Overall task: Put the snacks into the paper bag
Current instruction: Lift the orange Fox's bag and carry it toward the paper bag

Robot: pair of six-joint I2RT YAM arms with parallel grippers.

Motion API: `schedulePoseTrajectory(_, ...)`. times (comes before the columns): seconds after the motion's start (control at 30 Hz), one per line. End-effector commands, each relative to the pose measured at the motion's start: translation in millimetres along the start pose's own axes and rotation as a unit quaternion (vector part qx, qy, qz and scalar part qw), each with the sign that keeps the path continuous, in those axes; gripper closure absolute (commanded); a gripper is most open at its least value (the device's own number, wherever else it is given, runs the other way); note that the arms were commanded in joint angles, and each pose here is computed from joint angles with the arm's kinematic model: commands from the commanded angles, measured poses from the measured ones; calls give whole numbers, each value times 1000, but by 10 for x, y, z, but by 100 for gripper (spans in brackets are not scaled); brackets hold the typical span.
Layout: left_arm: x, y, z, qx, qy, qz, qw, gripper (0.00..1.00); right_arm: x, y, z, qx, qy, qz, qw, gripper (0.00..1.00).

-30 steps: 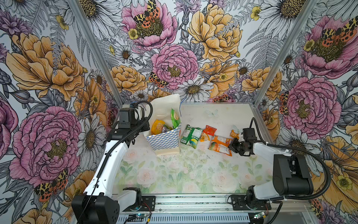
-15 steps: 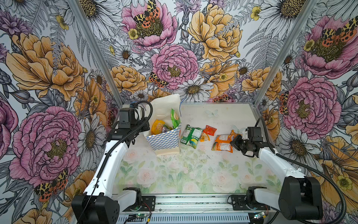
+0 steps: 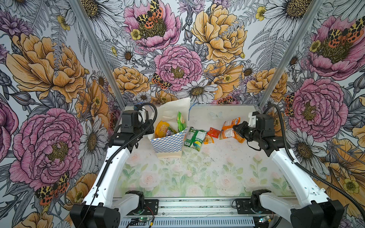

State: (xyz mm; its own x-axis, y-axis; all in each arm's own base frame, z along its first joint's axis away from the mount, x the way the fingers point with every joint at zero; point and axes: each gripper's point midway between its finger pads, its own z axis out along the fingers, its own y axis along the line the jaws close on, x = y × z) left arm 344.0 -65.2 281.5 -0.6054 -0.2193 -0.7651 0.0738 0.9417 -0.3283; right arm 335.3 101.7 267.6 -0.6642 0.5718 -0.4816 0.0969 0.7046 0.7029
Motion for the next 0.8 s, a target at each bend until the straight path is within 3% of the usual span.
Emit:
schedulePoseTrajectory(0.0, -222, -150, -133, 24, -51, 23, 998, 100, -293, 433, -151, -35, -48, -29, 998, 100)
schedulePoseTrajectory(0.5, -210, -294, -180, 48, -54, 40, 997, 100, -1024, 2006, -436, -141, -131, -129, 973, 100)
schedulePoseTrajectory(0.77, -193, -353, -186, 57, -52, 46, 996, 100, -1024, 2643, -248, -192, -110, -153, 963, 100)
